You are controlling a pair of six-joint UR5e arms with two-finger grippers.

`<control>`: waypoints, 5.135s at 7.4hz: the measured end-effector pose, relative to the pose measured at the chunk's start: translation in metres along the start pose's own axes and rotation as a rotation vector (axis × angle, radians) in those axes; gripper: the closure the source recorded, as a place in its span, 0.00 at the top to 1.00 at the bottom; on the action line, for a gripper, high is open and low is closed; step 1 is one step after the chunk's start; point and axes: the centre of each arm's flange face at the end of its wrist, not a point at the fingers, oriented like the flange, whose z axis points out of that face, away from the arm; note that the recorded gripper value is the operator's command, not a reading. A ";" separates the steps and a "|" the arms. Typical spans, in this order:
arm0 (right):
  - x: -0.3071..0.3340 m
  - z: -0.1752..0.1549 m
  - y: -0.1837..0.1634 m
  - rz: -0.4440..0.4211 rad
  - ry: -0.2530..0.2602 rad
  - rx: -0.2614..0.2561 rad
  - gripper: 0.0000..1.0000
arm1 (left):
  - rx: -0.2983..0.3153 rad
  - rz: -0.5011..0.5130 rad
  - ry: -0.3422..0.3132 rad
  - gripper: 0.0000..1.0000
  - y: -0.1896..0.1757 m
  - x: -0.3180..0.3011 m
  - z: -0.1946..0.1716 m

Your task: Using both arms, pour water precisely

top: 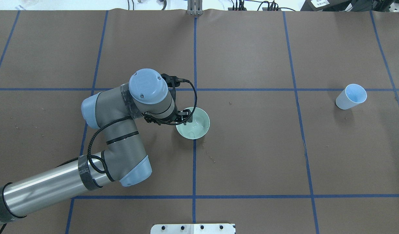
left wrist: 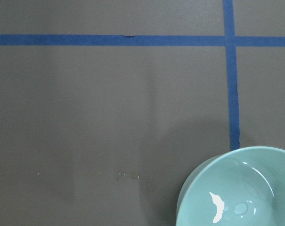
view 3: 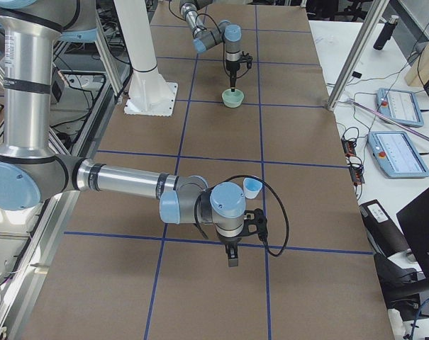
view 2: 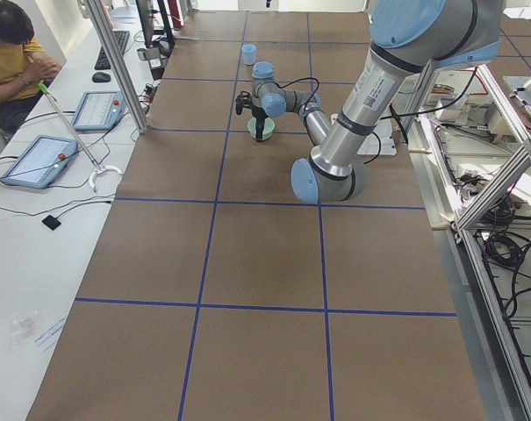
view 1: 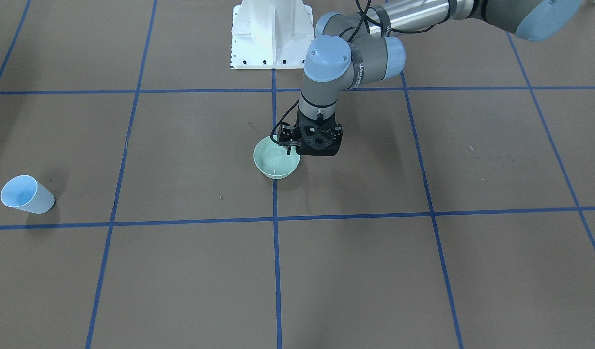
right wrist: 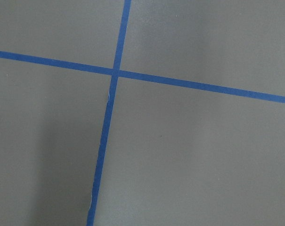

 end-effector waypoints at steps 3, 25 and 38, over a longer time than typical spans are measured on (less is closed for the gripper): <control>-0.002 0.001 -0.001 -0.003 0.000 -0.001 1.00 | -0.012 0.020 0.006 0.00 0.009 0.006 0.010; -0.004 0.003 -0.002 -0.018 -0.001 -0.006 1.00 | -0.119 -0.265 -0.073 0.00 -0.010 -0.475 -0.116; -0.007 0.003 -0.004 -0.024 -0.003 -0.006 1.00 | -0.081 -0.219 0.022 1.00 -0.009 -0.581 -0.082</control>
